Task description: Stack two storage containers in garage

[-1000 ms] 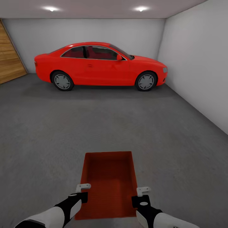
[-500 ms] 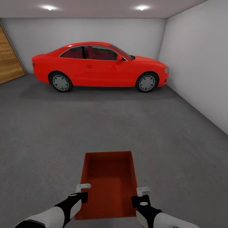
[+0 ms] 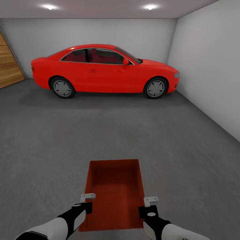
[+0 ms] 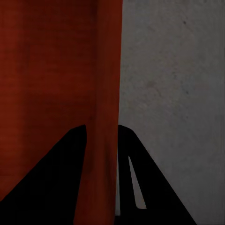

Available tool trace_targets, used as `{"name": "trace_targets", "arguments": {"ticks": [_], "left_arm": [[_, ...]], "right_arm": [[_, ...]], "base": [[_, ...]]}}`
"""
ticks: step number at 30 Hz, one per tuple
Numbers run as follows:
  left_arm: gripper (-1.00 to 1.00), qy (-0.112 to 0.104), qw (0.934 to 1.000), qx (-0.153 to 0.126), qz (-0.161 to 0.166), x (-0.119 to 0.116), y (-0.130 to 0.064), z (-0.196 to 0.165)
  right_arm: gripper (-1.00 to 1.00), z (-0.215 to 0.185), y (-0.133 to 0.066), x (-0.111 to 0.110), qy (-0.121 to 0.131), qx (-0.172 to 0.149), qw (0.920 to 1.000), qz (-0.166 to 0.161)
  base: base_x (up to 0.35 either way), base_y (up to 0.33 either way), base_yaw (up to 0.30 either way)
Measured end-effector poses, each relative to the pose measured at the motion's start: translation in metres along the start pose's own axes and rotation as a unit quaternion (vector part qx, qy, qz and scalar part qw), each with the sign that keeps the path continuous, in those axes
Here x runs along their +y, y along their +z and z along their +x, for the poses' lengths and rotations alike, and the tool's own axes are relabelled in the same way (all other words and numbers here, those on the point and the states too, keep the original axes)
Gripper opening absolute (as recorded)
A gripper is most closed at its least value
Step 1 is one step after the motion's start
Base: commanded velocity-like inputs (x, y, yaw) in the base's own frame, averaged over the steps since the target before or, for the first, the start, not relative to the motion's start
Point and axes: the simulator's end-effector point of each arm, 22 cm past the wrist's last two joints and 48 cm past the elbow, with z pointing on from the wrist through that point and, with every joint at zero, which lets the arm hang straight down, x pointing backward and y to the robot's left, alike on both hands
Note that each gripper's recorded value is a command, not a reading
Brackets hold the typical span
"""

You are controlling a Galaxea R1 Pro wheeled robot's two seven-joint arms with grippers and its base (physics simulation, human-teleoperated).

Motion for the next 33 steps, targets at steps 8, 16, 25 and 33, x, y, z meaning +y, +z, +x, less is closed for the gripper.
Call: {"name": "trace_targets", "arguments": {"ticks": [8, 16, 25, 33], "left_arm": [[-1.0, 0.0, 1.0, 0.0, 0.0, 0.0, 0.0, 0.0], [-1.0, 0.0, 1.0, 0.0, 0.0, -0.0001, 0.0, 0.0], [-1.0, 0.0, 1.0, 0.0, 0.0, -0.0002, 0.0, 0.0], [-1.0, 0.0, 1.0, 0.0, 0.0, -0.0001, 0.0, 0.0]], "right_arm": [[-1.0, 0.0001, 0.0, 0.0, 0.0, 0.0, 1.0, 0.0], [-1.0, 0.0001, 0.0, 0.0, 0.0, 0.0, 1.0, 0.0], [-1.0, 0.0001, 0.0, -0.0001, 0.0, 0.0, 1.0, 0.0], [-1.0, 0.0002, 0.0, 0.0, 0.0, 0.0, 1.0, 0.0]], "base": [[0.32, 0.0, 0.0], [0.32, 0.0, 0.0], [0.32, 0.0, 0.0], [0.32, 0.0, 0.0]]}}
